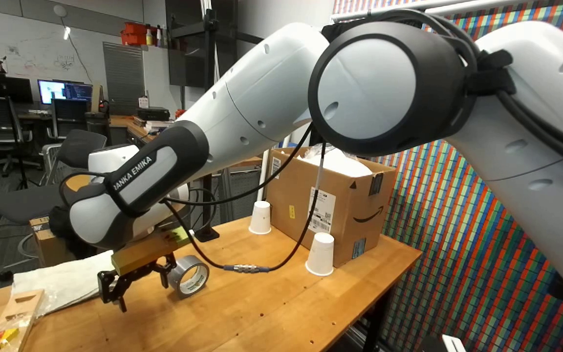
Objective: Move the grey tape to the right
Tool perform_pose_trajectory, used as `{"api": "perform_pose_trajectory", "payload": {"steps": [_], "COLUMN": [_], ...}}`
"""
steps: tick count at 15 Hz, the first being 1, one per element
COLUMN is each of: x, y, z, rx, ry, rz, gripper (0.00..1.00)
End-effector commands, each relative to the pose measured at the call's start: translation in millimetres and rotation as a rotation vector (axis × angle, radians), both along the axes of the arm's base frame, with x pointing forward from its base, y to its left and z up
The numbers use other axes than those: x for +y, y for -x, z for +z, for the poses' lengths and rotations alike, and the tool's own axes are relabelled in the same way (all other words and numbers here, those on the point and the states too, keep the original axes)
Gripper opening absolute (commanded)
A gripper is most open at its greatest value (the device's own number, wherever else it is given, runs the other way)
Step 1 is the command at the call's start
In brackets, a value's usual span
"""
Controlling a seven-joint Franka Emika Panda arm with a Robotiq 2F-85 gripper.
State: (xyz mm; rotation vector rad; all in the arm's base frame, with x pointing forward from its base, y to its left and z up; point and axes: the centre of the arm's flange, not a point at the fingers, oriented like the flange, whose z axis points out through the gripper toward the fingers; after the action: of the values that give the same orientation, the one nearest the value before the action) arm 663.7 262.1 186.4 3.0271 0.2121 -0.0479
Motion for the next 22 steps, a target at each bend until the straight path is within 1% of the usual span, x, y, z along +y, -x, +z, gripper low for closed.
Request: {"api": "perform_pose_trajectory", "payload": {"steps": [1,5,12,14,17,22], "x": [-3,-12,-47,-46,-34,-26], "y": [-4,-10,-13,-15,-15,-7], "z": [9,12,7,9,11,7], "rx": [-0.042,-0.066,-0.063,-0.065,-0.07,-0.059], "ry": [-0.019,-0.016,0.017,0.017,0.009,0.005], "rz": [-0.01,-0.009,-0.047,-0.043,-0.024,-0.01], "gripper": [1.0,1.0,1.0,1.0,1.0,1.0]}}
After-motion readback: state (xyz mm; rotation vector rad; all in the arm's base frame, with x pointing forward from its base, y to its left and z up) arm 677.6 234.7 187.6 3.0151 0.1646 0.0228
